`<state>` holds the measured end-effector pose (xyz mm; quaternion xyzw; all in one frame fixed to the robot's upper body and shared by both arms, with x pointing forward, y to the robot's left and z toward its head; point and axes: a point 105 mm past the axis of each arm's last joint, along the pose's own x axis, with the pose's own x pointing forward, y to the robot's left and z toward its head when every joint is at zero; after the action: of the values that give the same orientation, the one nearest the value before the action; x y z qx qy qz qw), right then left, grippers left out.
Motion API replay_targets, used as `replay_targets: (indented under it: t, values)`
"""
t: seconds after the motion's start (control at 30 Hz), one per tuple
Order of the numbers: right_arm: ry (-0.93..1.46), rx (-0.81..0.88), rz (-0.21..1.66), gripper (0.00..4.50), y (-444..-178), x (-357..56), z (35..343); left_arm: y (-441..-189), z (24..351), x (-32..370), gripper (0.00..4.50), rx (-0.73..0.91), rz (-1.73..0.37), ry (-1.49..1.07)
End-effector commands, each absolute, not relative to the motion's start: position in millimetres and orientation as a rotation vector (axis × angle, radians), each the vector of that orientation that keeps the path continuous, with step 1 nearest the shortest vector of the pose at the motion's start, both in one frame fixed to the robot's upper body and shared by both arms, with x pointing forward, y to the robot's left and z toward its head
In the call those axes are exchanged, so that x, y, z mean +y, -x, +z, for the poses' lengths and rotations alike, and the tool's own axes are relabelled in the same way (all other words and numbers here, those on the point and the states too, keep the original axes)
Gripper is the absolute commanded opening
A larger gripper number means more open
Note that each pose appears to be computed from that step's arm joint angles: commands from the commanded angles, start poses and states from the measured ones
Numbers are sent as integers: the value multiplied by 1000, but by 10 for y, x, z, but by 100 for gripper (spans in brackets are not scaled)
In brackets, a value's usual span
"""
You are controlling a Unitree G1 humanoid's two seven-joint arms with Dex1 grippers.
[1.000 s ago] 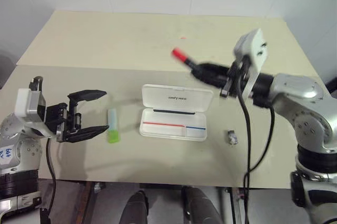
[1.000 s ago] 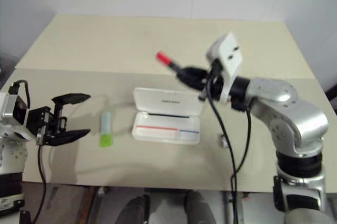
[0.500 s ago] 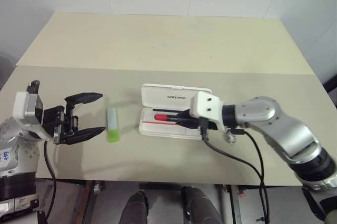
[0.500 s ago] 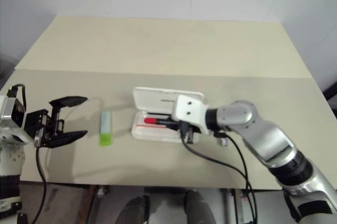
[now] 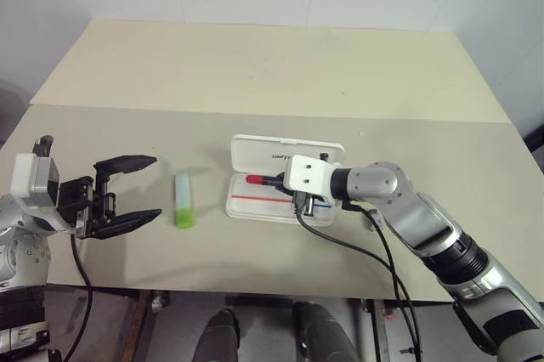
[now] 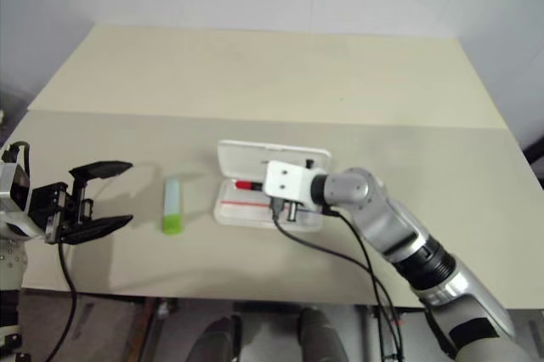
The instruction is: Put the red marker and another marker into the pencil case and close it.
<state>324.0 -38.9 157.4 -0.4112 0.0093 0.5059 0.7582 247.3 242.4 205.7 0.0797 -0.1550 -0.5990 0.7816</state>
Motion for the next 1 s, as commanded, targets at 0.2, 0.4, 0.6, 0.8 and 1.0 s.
replay_targets:
  t: [0.2,0.4,0.6,0.8,1.0]
  values:
    - [913,-38,1116,62,-3209,-355,1708,-2441,2124,2393,450,-361,-1341,-226]
    - [896,-32,1102,235,-3233,-353,1706,-2467,2127,2375,450,-368,-1340,-228]
    - [888,-22,1106,448,-3227,-367,1698,-2482,2124,2359,450,-373,-1335,-231]
    - [782,3,1192,448,-3069,-357,1770,-2468,2107,2320,450,-384,-1327,-225]
    - [508,63,1403,448,-2670,-458,2013,-2434,2020,2218,450,-409,-1259,-236]
